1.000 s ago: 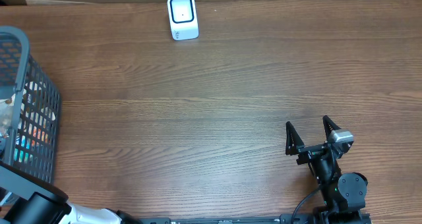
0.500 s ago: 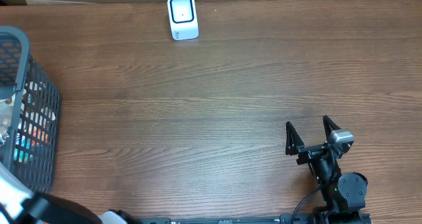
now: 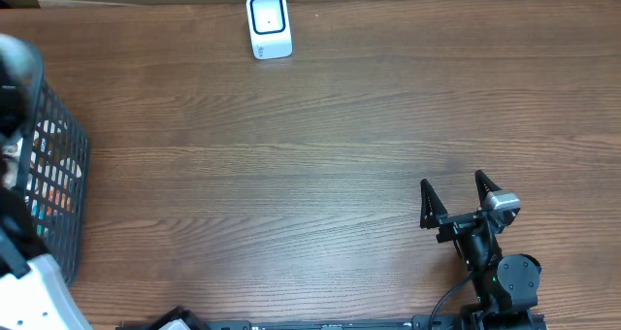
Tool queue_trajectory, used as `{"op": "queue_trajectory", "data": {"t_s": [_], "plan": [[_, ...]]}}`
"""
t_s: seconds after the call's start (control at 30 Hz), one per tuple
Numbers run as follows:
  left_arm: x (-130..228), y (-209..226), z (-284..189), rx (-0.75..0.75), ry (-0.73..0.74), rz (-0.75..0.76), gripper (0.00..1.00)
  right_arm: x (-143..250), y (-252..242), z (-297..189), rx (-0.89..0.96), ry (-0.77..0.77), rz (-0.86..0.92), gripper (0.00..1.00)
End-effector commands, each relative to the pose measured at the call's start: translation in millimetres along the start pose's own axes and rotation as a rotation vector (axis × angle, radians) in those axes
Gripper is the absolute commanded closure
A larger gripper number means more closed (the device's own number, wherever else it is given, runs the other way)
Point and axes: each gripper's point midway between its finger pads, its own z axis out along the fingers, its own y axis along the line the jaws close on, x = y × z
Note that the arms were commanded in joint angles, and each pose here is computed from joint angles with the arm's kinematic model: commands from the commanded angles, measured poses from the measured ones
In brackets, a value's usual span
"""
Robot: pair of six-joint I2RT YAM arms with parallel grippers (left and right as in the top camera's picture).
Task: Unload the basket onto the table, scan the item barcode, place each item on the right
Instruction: 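Lift the green jar out and carry it toward the white scanner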
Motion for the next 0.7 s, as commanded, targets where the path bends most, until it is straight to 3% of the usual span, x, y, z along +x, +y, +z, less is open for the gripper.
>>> {"op": "queue_trajectory", "data": {"t_s": [0.0,0.2,0.4,0.67], "plan": [[40.1,-54.4,-13.7,0.163,0.148,0.006,0.91,1.6,-0.5,0.0,-0.001,-0.004,0.003,0.00],[128.1,-52.8,-9.2,0.040,0.447,0.088,0.90,1.6,-0.5,0.0,-0.001,-0.004,0.003,0.00],[205.1,-40.8,-12.1,-0.082,0.749,0.177,0.96,1.6,-0.5,0.0,-0.001,-0.004,0.003,0.00],[284.2,-24.9,-1.6,-0.405,1.004,-0.038,0.96,1.6,-0.5,0.0,-0.001,-0.004,0.003,0.00]]}}
